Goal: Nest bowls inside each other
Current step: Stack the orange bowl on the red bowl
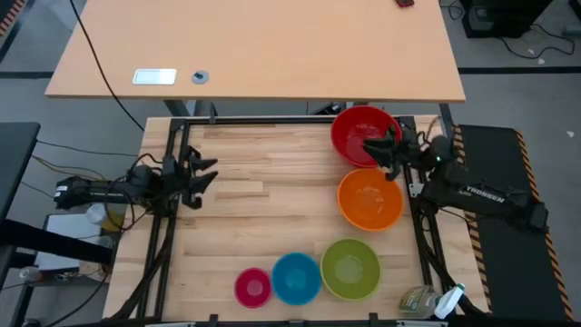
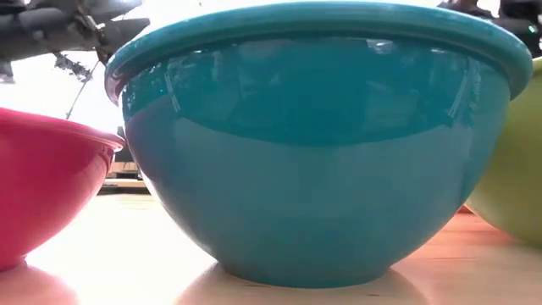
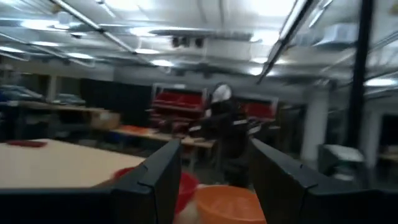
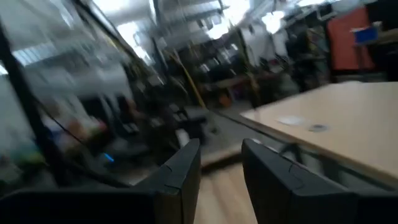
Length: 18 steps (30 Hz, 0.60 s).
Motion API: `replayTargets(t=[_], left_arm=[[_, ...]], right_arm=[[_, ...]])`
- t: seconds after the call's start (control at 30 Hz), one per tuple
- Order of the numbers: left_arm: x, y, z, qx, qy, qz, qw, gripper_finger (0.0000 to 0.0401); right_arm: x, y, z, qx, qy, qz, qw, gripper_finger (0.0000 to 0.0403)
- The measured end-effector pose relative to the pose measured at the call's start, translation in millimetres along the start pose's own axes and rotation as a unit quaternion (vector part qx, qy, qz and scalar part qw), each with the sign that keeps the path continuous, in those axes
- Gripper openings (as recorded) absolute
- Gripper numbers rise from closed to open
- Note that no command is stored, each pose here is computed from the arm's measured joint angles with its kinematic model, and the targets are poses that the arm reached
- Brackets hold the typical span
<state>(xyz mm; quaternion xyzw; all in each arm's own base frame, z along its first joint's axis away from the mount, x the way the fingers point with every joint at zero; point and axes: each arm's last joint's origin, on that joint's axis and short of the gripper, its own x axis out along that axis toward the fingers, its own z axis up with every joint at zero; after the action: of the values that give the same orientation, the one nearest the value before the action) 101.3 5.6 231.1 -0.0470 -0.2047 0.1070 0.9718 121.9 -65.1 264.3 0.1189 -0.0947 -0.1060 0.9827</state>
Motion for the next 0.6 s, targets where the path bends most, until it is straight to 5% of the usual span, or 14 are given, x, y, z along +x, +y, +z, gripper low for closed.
replayTargets(t=[0.27, 0.43, 0.6], left_arm=[[18, -3, 20, 0.042, 0.095, 0.018, 0.994, 0.0185], [31, -7, 42, -0.050, 0.092, 0.026, 0.994, 0.0185], [48, -12, 74, -0.145, 0.056, 0.038, 0.987, 0.0185]], right_arm=[[32, -6, 33, -0.077, -0.001, -0.086, 0.993, 0.0126], [53, -9, 55, -0.044, -0.001, -0.127, 0.991, 0.0125], [75, -2, 77, 0.022, 0.106, -0.131, 0.986, 0.0125]])
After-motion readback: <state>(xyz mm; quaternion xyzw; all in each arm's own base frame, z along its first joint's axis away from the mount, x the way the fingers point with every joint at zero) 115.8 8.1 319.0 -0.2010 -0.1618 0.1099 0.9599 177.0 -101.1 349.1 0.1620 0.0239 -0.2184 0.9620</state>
